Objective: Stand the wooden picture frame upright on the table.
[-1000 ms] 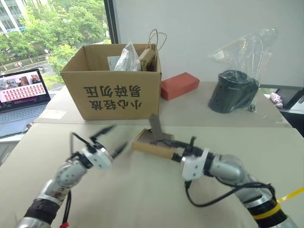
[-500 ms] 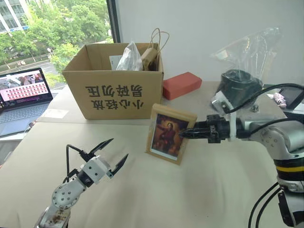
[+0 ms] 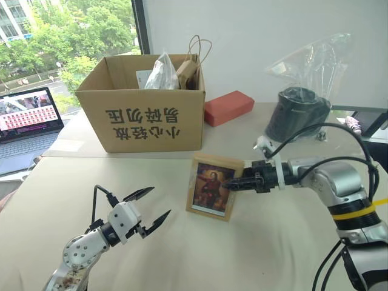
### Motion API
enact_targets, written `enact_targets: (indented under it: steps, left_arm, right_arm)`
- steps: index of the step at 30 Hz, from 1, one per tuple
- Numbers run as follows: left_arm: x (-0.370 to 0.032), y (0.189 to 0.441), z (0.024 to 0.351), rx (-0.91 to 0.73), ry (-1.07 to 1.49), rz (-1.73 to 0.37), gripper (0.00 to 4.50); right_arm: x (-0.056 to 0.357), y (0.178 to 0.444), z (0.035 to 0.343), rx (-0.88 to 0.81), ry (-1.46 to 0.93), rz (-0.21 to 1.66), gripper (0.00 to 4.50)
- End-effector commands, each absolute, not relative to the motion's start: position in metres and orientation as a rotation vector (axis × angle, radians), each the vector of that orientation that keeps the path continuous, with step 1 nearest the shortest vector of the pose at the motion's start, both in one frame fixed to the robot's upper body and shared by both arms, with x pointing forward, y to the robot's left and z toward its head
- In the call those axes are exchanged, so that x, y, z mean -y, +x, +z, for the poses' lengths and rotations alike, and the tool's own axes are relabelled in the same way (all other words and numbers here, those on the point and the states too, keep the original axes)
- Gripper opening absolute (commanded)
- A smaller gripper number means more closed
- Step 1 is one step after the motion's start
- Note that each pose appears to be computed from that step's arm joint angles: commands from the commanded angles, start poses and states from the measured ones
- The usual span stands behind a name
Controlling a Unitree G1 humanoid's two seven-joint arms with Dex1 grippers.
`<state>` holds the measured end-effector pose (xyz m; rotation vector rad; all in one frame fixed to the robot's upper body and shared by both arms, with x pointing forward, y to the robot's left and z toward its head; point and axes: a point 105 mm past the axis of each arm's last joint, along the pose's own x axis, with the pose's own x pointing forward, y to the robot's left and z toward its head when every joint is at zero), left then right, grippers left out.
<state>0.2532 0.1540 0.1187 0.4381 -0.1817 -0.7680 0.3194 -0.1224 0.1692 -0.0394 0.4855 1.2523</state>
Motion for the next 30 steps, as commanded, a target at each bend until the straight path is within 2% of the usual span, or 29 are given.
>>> enact_targets:
  steps: [1,7,12,15,18,21,24,27,30]
  left_arm:
    - [-0.15,0.25,0.133,0.221,0.417,-0.773,4.18]
    - [-0.158,0.251,0.134,0.204,0.409,-0.724,4.18]
    - [-0.182,0.26,0.131,0.139,0.308,-0.527,4.18]
    - [-0.197,0.271,0.125,0.085,0.185,-0.303,4.18]
    - [-0.201,0.276,0.123,0.068,0.124,-0.195,4.18]
    - [-0.202,0.283,0.121,0.057,0.08,-0.123,4.18]
    - [-0.202,0.292,0.114,0.041,0.029,-0.063,4.18]
    - [-0.2,0.3,0.107,0.024,0.02,-0.063,4.18]
    - [-0.198,0.304,0.105,0.023,0.028,-0.081,4.18]
  right_arm:
    - [0.13,0.317,0.191,-0.416,-0.045,1.235,4.47]
    - [0.152,0.3,0.201,-0.401,-0.035,1.162,4.47]
    - [0.181,0.268,0.205,-0.374,-0.037,1.037,4.47]
    - [0.211,0.281,0.199,-0.238,-0.084,0.622,4.47]
    - [0.232,0.291,0.19,-0.155,-0.068,0.271,4.47]
    - [0.239,0.289,0.175,-0.111,-0.102,0.024,4.47]
    - [0.228,0.282,0.154,-0.046,-0.096,-0.114,4.47]
    - [0.219,0.28,0.136,-0.035,-0.099,-0.133,4.47]
    - [0.214,0.282,0.13,-0.019,-0.088,-0.124,4.47]
